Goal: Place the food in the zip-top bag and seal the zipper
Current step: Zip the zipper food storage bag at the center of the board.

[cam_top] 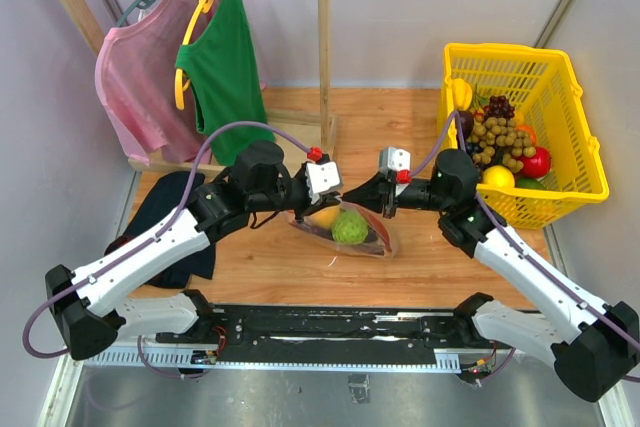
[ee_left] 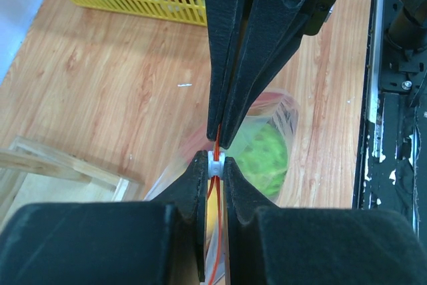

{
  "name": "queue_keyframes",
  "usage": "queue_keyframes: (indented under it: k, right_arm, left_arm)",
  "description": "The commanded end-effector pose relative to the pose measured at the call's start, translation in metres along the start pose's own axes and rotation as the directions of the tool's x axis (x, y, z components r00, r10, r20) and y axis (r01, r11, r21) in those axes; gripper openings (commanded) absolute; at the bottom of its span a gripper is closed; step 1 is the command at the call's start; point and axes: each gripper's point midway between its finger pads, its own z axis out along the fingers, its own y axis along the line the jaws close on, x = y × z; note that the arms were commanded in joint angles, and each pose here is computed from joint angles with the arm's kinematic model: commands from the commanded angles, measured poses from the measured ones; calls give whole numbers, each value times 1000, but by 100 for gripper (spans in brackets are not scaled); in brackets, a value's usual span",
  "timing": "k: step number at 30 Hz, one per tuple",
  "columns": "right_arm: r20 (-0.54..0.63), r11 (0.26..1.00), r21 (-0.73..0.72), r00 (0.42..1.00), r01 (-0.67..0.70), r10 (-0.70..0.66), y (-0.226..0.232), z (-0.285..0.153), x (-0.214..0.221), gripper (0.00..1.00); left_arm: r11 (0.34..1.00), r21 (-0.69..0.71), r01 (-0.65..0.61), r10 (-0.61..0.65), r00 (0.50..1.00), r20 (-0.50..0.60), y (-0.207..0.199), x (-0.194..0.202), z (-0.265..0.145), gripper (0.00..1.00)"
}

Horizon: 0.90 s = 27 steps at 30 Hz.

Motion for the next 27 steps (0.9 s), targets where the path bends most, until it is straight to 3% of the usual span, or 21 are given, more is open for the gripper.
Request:
queue_keyframes:
  k: [1, 15, 25, 27]
  right_arm:
    - [17, 993, 106, 998, 58, -60, -17, -10, -16, 1]
    - [16, 960, 264, 995, 92, -100, -31, -30, -23, 1]
    - [26, 981, 178, 996, 83, -88, -21, -22, -24, 1]
    - [23, 984, 155, 996, 86, -90, -18, -21, -25, 22]
  left_arm:
    - [998, -64, 1, 0, 1000, 16, 10, -11, -8, 0]
    - [975, -220, 30, -52, 994, -95, 27, 20, -26, 1]
    - [987, -160, -23, 13, 998, -63, 19, 7, -29, 0]
    - [990, -138, -30, 24, 998, -51, 16, 4, -28, 0]
